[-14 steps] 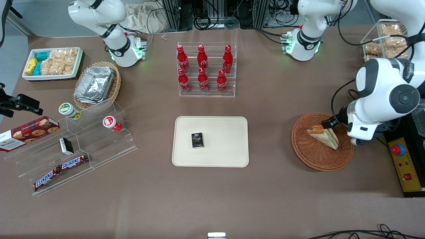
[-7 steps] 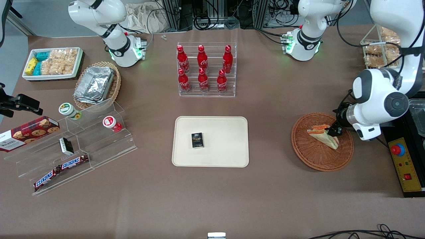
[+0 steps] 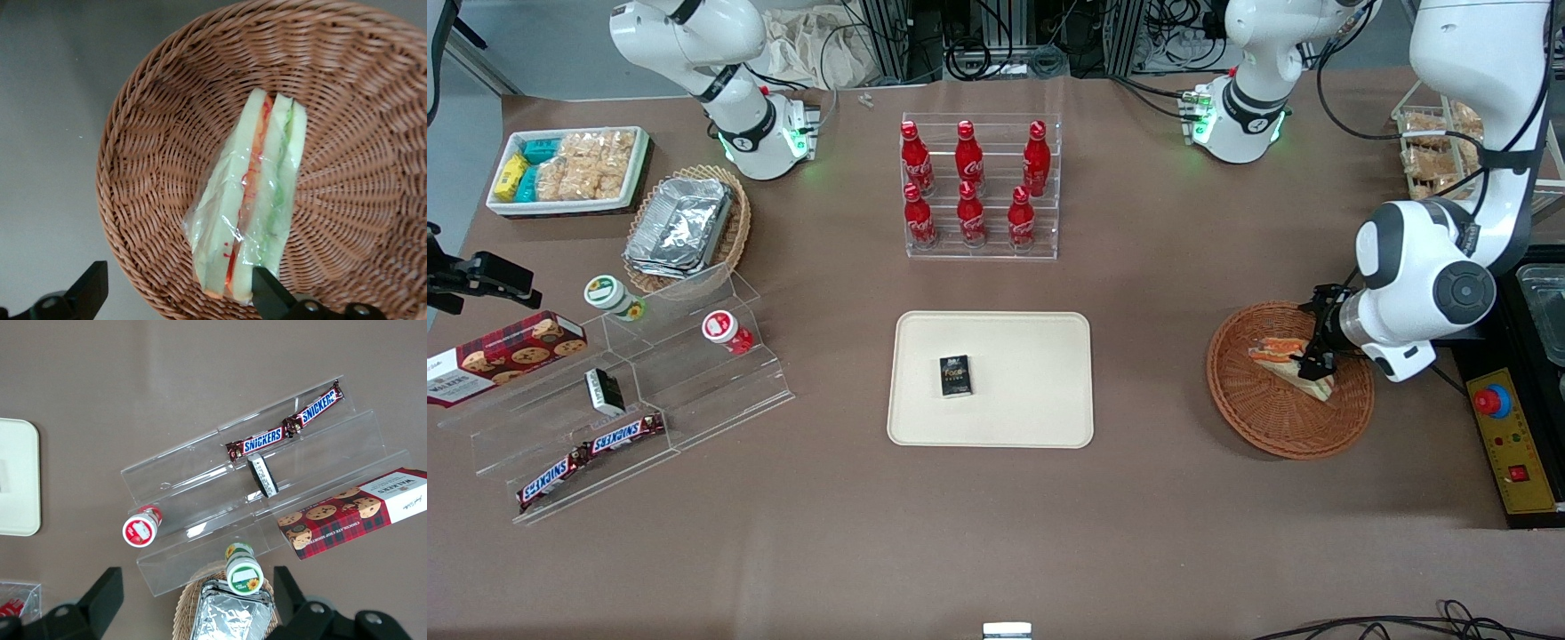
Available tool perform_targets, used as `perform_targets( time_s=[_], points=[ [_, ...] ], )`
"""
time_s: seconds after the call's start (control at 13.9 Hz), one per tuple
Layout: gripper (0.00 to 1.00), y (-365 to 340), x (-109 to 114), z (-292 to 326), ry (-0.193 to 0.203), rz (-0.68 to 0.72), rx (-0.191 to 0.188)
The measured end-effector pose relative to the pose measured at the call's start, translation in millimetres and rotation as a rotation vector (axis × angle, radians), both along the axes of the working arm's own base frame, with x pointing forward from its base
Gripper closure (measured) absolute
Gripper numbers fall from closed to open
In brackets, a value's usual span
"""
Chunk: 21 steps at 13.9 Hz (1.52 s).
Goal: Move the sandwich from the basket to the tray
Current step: 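Close the left gripper on the sandwich's wrapped edge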
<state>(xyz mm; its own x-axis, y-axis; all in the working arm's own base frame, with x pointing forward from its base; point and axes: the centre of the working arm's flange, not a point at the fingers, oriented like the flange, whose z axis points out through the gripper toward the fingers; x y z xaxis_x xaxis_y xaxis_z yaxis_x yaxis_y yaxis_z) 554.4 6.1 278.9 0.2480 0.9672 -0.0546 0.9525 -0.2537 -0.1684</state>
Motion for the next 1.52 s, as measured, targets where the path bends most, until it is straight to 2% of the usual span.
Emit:
perform_targets(
  time_s=[0.22,0.36,0.51,0.79,1.23,1.3,1.37,1.52],
  points=[
    [0.0,-4.3,14.3,28.0,0.027,-0.007,0.001],
    [0.0,-7.6,23.4,43.1,0.019,-0.012,0.001],
    [0.0,-7.9,25.2,29.4,0.019,-0.013,-0.003],
    [0.0,-7.7,18.7,-16.9,0.047,-0.042,0.012],
    [0.01,-8.9,11.4,-35.9,0.036,-0.05,0.011],
    [0.04,-8.8,11.3,-36.3,0.037,-0.049,0.011],
    [0.12,-8.6,11.3,-36.4,0.037,-0.049,0.011],
    [0.36,-8.6,12.0,-35.7,0.034,-0.049,0.011]
  ],
)
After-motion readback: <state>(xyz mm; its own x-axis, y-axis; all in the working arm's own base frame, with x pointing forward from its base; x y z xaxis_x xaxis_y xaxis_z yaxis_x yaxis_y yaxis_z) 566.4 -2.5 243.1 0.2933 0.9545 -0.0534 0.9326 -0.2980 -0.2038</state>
